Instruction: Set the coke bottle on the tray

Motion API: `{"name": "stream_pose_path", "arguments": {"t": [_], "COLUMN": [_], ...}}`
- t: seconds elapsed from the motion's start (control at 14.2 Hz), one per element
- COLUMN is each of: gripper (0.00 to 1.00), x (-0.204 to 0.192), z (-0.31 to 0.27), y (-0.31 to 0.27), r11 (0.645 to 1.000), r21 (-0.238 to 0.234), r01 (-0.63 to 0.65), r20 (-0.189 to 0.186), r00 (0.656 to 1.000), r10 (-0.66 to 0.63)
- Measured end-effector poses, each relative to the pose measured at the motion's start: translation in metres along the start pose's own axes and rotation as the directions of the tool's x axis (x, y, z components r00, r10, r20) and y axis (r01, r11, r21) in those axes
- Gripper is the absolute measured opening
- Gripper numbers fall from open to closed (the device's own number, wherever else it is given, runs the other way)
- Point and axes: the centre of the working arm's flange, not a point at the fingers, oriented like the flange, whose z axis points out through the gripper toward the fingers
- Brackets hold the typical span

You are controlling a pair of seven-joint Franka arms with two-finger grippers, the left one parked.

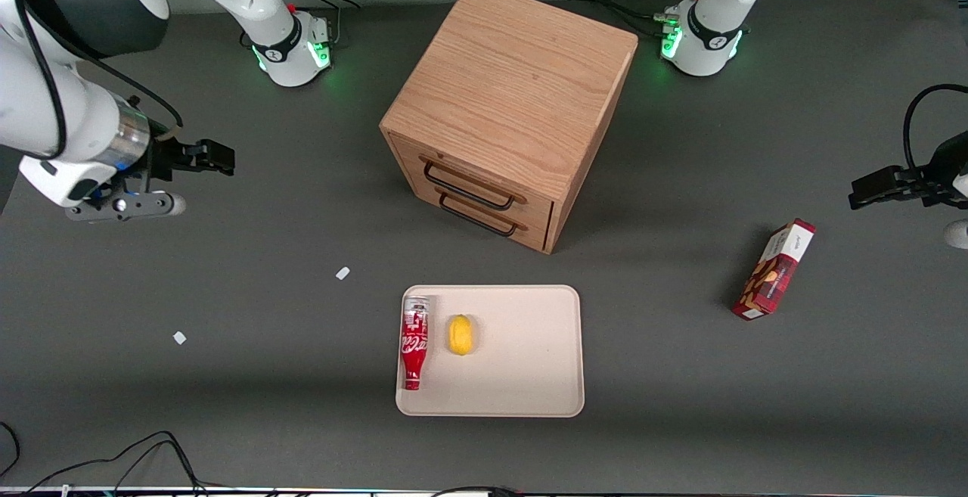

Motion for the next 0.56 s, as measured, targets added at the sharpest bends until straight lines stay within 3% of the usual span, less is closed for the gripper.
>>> {"name": "stream_pose_path", "arguments": {"t": [0.56], "gripper": [1.0], "x": [-0.022], "z": [-0.023], "y": [0.027], "r11": [0.999], "r21": [0.045], "r01": [-0.017], "r20": [-0.036], "r00": [0.999], "r10": [0.019]}}
